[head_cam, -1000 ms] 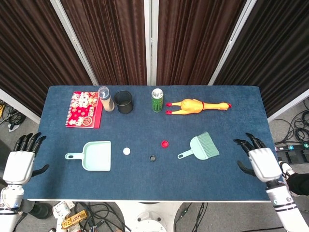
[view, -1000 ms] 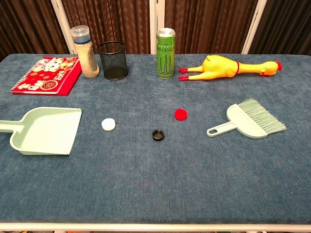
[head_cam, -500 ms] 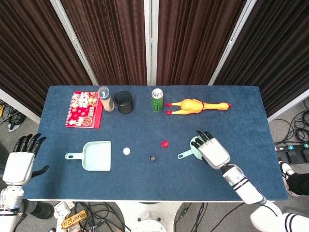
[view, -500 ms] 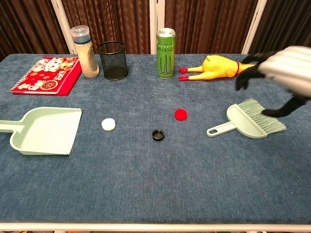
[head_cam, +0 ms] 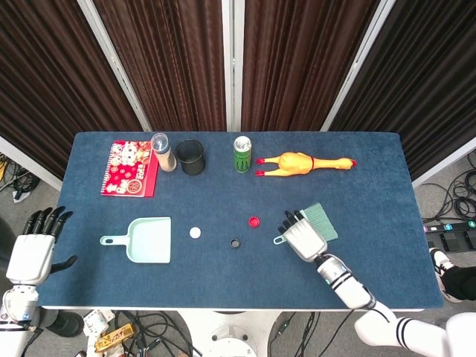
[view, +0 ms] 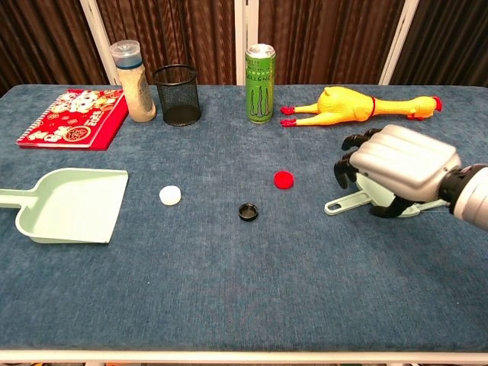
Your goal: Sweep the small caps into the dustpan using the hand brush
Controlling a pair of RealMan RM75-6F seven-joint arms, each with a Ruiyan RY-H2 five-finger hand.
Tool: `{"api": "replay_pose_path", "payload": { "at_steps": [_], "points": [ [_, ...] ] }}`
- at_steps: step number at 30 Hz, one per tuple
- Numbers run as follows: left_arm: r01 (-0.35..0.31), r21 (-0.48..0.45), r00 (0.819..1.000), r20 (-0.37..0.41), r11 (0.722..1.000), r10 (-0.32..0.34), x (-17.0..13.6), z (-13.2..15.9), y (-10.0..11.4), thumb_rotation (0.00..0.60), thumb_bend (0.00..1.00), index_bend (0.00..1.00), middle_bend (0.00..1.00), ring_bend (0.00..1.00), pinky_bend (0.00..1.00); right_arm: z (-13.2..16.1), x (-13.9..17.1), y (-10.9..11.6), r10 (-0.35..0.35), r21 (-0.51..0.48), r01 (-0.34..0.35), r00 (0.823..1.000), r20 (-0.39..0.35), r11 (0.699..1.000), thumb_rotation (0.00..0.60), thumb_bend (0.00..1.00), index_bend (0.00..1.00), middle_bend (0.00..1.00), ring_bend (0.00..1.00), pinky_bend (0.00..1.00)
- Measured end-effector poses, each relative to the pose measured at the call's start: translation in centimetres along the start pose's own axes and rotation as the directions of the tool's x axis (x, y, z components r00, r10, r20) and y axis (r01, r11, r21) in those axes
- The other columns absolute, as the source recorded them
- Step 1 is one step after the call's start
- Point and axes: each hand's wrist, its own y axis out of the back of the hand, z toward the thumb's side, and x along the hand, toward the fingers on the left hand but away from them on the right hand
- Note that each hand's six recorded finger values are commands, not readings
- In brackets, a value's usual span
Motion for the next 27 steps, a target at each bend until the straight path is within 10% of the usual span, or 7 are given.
{"api": "replay_pose_path", "payload": {
  "at_steps": [27],
  "points": [
    [0.022, -0.011, 1.0, -0.005, 1.0, -0.022, 0.3, -0.2, -0.4, 0.6, 0.04, 0.15, 0.11, 0.07, 0.11, 1.1, -2.0, -2.0, 0.011, -0.025, -0.01, 1.0, 0.017, 1.0, 0.6, 0.17, 0.51, 0.47, 0.21, 0.26]
  ]
}}
